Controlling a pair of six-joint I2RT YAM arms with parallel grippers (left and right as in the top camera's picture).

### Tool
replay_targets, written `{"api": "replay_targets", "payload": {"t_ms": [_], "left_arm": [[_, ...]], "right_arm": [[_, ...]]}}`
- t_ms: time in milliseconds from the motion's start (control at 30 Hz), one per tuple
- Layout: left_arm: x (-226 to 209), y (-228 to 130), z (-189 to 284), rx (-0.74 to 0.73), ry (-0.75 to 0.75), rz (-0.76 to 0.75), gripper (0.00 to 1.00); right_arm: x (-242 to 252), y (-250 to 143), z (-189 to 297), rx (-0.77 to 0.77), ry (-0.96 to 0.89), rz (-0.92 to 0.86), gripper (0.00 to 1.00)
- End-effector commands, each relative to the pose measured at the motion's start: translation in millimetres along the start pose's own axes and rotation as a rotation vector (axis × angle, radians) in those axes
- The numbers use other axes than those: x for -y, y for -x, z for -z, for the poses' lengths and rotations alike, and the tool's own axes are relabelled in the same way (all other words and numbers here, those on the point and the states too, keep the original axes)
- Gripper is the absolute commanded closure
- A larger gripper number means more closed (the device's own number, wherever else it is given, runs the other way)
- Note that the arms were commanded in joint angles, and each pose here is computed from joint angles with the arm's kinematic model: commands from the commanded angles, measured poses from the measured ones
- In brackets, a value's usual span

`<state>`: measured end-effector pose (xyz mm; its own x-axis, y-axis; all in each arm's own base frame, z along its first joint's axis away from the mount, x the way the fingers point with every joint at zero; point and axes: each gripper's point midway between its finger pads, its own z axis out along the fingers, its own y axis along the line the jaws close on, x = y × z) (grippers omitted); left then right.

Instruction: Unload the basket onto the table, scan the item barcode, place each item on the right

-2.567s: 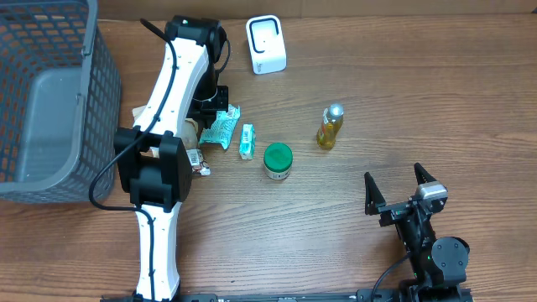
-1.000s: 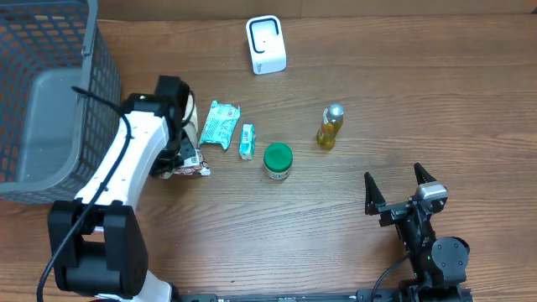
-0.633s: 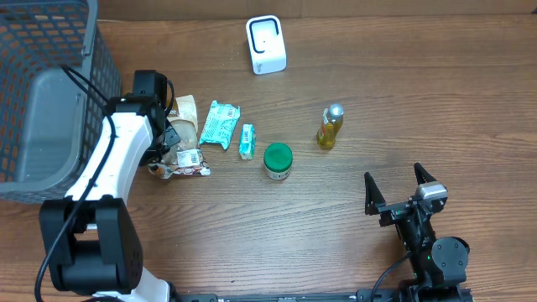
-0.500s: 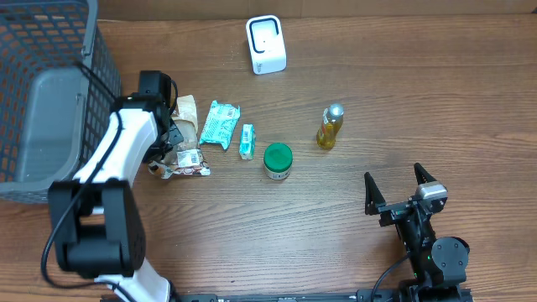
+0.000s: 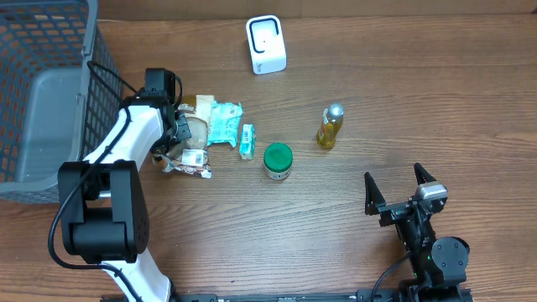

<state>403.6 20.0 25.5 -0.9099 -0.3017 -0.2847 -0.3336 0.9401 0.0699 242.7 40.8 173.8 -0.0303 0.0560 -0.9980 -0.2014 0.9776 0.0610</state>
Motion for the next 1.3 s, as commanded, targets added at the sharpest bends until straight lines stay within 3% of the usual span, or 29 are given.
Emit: {"api": "replay_targets", "payload": {"t_ms": [0, 267, 600, 800, 867, 933, 967, 1000, 1267], "left_arm": [[16.5, 14.4, 14.1, 0.029, -0.053, -0.064, 0.96], [2.2, 73.2, 97.3, 0.117, 0.029, -0.024, 0.96], [13.5, 133.9, 234.7, 0.340, -0.139, 0.062, 0.92], [13.4, 153.1, 275.2, 0.456, -0.182, 0.081, 0.75], [13.0, 150.5, 273.0, 0.443, -0.178, 0.078, 0.62], [12.1, 147.3, 270.9, 0.427, -0.172, 0.076, 0.35], [11.5, 146.0, 270.2, 0.422, -0.169, 0.074, 0.14], [10.7, 145.6, 269.9, 0.421, -0.164, 0.075, 0.00], [10.7, 144.8, 269.4, 0.418, -0.161, 0.074, 0.00]], "right_arm": [[0.8, -1.8, -0.1, 0.004, -0.003, 0.005, 0.00], [0.8, -1.8, -0.1, 0.004, -0.003, 0.005, 0.00], [0.8, -1.8, -0.1, 0.004, -0.003, 0.005, 0.00], [0.8, -1.8, -0.1, 0.004, -0.003, 0.005, 0.00], [0.8, -1.8, -0.1, 0.004, -0.003, 0.005, 0.00], [0.8, -1.8, -0.1, 0.004, -0.003, 0.005, 0.00], [0.8, -1.8, -0.1, 0.004, -0.003, 0.005, 0.00], [0.8, -1.8, -0.1, 0.004, -0.003, 0.005, 0.00], [0.8, -1.8, -0.1, 0.004, -0.003, 0.005, 0.00]]}}
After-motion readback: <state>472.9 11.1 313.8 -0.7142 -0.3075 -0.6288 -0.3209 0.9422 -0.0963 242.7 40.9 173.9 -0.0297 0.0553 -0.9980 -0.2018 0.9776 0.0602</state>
